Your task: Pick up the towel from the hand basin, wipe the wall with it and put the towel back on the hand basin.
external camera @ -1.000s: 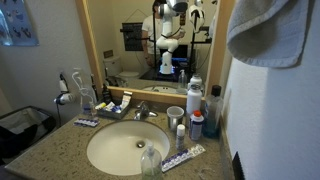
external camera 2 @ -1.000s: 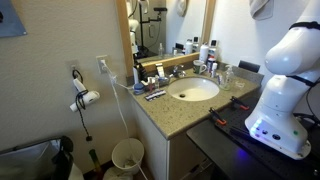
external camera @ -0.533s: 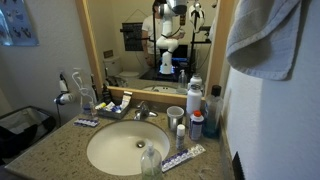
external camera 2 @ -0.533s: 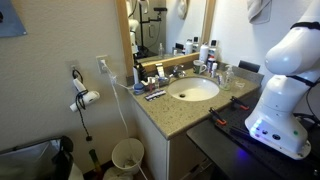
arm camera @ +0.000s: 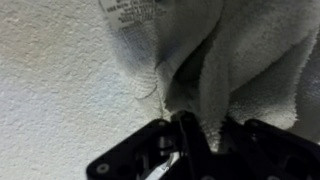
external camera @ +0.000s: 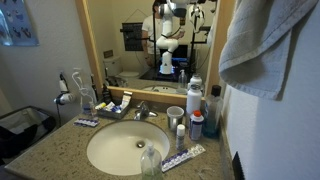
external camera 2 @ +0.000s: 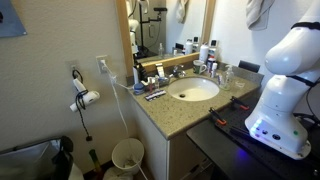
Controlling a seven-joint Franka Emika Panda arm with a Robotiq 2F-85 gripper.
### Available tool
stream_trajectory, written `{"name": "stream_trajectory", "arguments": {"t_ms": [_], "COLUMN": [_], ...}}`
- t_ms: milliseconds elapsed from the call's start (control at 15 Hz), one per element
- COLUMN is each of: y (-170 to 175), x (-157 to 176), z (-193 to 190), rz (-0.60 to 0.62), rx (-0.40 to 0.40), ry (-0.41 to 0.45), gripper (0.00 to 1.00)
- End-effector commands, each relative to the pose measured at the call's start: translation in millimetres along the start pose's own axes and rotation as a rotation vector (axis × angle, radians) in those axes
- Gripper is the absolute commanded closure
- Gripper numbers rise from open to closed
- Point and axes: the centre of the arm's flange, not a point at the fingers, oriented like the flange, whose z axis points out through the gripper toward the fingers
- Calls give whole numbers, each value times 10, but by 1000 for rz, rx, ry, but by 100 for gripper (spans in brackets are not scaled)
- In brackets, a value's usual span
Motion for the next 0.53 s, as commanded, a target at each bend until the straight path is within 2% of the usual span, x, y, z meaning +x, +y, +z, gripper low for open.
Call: {"name": "stream_trajectory", "arguments": {"t_ms": [0,467], "y": [166,589], "x": [28,321], "z": [4,-238], "rz": [39,232], "rx": [16,34], "ry": [-2,38], "gripper": [96,96]}}
